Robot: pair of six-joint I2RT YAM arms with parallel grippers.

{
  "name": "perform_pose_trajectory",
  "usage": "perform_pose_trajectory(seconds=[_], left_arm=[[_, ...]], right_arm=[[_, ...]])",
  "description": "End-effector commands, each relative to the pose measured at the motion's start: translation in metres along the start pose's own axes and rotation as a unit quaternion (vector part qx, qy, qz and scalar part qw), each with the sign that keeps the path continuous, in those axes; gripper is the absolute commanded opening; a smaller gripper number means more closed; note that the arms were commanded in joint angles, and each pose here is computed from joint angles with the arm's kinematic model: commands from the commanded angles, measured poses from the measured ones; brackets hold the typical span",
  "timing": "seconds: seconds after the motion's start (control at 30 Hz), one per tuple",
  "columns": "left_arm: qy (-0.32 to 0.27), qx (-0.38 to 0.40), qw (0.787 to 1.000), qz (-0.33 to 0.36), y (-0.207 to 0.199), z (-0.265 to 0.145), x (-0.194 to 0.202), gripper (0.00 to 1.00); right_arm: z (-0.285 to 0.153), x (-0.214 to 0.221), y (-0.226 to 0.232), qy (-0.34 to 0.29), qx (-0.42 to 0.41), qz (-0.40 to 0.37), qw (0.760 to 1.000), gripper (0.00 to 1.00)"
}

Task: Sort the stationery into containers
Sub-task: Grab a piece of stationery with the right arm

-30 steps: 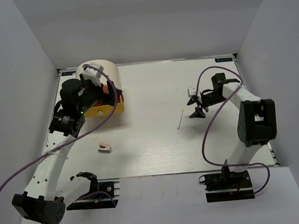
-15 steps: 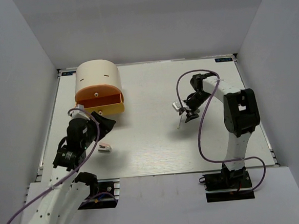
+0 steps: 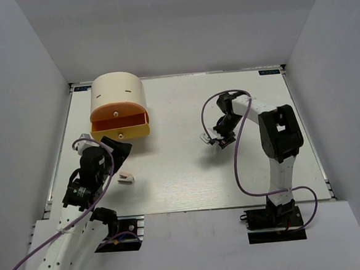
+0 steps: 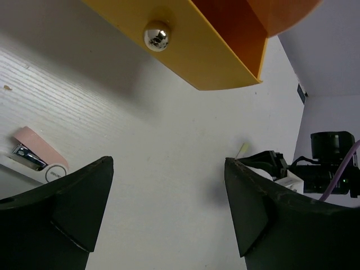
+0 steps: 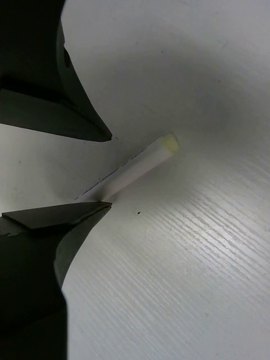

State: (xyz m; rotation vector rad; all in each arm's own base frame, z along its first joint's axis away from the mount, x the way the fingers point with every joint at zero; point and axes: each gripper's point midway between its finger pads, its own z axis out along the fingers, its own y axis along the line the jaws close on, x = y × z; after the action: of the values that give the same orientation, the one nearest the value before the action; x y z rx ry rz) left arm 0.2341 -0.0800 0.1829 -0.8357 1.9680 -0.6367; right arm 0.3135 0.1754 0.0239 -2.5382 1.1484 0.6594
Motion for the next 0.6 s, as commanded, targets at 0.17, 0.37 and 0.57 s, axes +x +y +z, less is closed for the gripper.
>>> perform_pose_trajectory(seconds=[0.17, 0.37, 0.57], left_arm=[[-0.028, -0.018, 0.999, -0.041, 0.012, 0.006, -0.004, 0.86], [-0.042, -0.023, 0.997, -0.068, 0.019, 0.007, -0.005, 0.83], [-0.057, -0.016, 0.995, -0.081, 0.024, 0.01, -0.005, 0.86]], right_arm=[[0.008, 0.025, -0.009, 0.068, -0.035, -0.103, 0.992, 0.46], [0.019, 0.033, 0.008, 0.082, -0.058, -0.065, 0.993, 0.24], [-0.014, -0.032, -0.026, -0.022, 0.025, 0.007, 0.999, 0.0]])
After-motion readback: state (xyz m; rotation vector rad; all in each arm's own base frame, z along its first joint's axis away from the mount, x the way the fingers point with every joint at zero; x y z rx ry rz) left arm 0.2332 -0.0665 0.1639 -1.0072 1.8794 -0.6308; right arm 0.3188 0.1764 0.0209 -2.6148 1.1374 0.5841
